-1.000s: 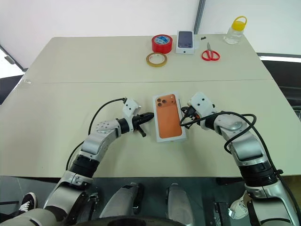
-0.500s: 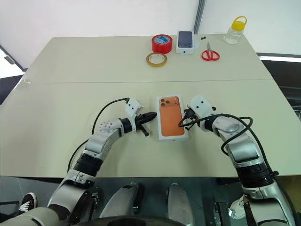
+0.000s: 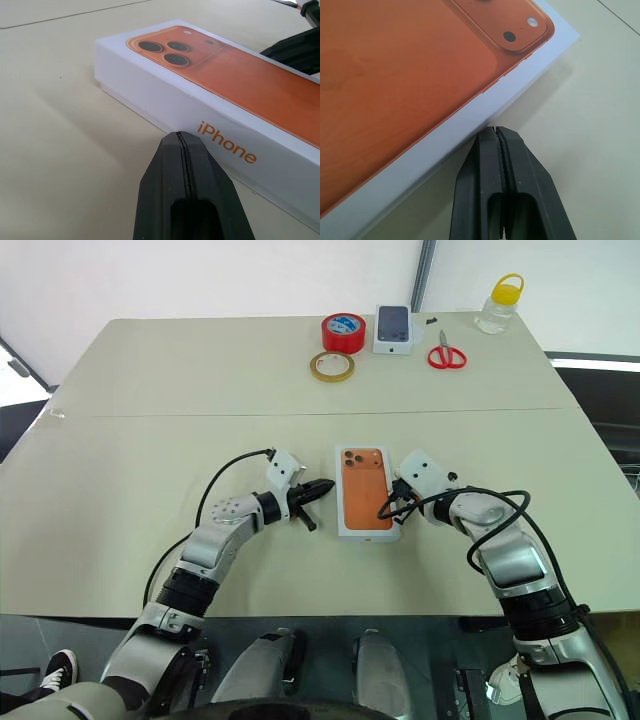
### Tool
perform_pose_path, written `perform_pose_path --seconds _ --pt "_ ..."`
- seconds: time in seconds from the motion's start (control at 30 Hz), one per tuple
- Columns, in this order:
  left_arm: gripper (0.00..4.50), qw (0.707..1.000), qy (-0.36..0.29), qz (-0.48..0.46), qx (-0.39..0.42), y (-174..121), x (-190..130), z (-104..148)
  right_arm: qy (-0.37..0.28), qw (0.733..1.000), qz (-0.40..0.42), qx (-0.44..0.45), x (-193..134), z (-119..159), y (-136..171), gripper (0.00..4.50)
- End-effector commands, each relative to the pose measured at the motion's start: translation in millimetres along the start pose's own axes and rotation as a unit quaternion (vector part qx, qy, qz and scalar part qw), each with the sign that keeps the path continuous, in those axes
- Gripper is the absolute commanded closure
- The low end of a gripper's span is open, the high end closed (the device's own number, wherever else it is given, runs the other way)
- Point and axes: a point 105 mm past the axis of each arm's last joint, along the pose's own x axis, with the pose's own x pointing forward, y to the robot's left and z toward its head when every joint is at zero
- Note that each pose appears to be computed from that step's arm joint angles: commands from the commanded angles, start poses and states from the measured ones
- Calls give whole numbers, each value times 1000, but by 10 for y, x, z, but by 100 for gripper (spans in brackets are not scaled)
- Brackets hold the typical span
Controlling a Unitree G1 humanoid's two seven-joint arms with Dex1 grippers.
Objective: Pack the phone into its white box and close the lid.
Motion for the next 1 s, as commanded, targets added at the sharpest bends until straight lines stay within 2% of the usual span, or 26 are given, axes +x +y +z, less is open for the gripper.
perform_pose_path --seconds 0.03,0.13,0.2,0.23,0.33,0.37,0.47,0.57,0.63,0.7,0.8,0.87,0.9,0.97,1.0 --pt "450 997 -69 22 -3 118 -11 450 -68 996 -47 17 -109 318 -307 445" --pt "450 995 -90 37 18 145 119 678 -112 992 -50 41 -89 465 -365 445" --pt "450 995 -90 32 20 106 215 726 -132 990 -35 42 -61 555 -308 445" --pt "450 997 -74 28 25 83 285 680 -135 990 -19 40 -31 582 -233 445" --pt "450 998 26 43 45 127 425 296 -119 993 23 10 45 541 -6 445" --pt "450 996 42 48 64 143 425 202 -103 994 37 -1 59 462 74 445" --pt "450 996 65 41 54 109 378 3 -46 997 65 -2 35 111 263 445" --pt "450 994 88 24 58 62 309 -138 -23 996 83 -19 -32 -13 352 445" --pt "450 993 89 7 74 12 258 -181 -26 996 88 -23 -70 1 369 445" --pt "450 996 72 -32 49 -122 203 -146 -36 992 116 -13 -132 49 440 445" --pt "450 990 58 -125 27 -414 36 -110 -51 984 172 -9 -258 119 576 445" --pt "450 991 54 -125 17 -401 -31 -93 -56 981 186 14 -287 150 579 445" --pt "426 992 46 -114 6 -359 -51 -58 -65 979 188 38 -287 188 552 422" --pt "366 996 -3 -91 -4 -240 -131 168 -94 980 168 47 -274 323 425 357" --pt "315 997 -27 -79 0 -180 -177 286 -106 982 150 43 -263 374 344 309"
